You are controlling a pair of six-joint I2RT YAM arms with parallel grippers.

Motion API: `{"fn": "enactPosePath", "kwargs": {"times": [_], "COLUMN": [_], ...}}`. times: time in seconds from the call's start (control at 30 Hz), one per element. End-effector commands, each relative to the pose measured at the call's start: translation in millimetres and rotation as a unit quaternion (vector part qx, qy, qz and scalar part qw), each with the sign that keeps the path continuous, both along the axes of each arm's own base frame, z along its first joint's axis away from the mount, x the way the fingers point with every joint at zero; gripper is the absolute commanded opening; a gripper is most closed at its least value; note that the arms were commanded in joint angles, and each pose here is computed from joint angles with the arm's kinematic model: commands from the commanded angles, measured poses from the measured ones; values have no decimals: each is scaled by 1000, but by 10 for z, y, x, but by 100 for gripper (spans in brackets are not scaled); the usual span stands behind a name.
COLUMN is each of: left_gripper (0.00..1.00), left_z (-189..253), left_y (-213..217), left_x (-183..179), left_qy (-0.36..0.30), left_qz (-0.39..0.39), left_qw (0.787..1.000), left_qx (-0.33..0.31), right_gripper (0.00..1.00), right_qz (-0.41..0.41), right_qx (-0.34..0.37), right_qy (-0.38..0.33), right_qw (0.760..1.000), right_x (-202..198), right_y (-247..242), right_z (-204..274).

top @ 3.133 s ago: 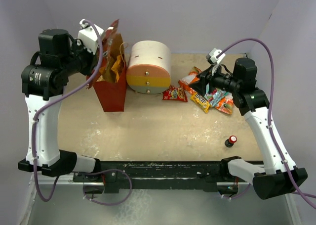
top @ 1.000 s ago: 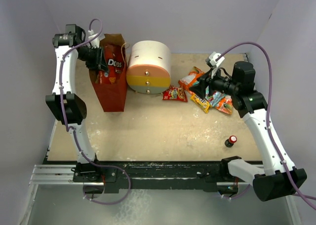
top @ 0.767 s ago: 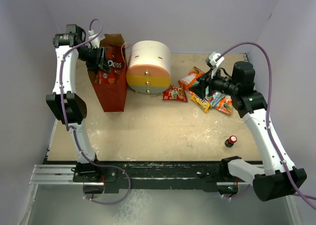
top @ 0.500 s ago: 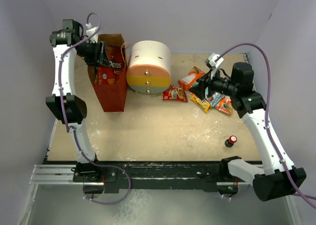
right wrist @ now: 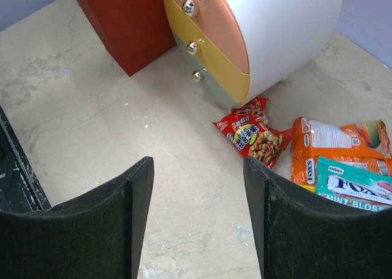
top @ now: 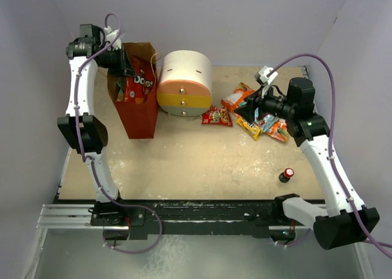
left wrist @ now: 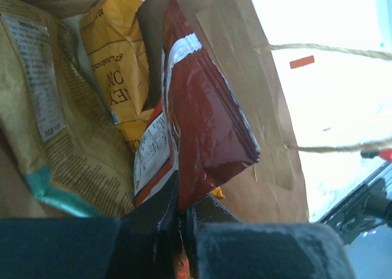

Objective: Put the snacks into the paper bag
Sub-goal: Place the snack in the paper bag.

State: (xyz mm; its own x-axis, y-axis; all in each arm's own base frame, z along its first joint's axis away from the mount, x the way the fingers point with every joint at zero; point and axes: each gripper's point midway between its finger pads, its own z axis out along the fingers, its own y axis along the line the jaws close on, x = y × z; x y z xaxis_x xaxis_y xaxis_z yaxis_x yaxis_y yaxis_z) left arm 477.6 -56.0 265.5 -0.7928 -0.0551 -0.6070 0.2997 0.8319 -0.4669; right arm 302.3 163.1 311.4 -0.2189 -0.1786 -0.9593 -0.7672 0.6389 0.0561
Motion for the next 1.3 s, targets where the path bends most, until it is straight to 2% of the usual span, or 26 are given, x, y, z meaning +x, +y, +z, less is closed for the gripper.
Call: {"fn": "enactPosePath", "kwargs": {"times": [0.0,0.2,0.33,0.63,1.03,1.17,1.27], "left_gripper": [3,8,10,14,27,37,50], "left_z": [118,118,-31,-364,-567,-145,8], "left_y": [-105,-279,-348,-246,-414,-454,-442], "left_x": [221,372,487,738,723,711,679], "left_qy": [-30,-46,-44,-46,-48,-108,-130], "left_qz": [31,53,61,85,64,58,51], "left_qw": [999,997,997,994,995,991,988], "left_qx": [-20,-19,-1,42,67,52,58], "right_gripper": [63,63,64,64,64,64,64], "right_qz": [-3,-9,-10,-6,-1,1,1], "right_qx": [9,8,9,10,14,15,11], "right_qy": [-26,-23,-21,-19,-16,-17,-21], "right_qw": [1000,1000,1000,1000,1000,1000,1000], "right_x": [5,32,41,53,48,40,43], "right_y": [-21,-53,-59,-50,-33,-27,-36], "right_z": [124,102,91,73,46,49,31]}}
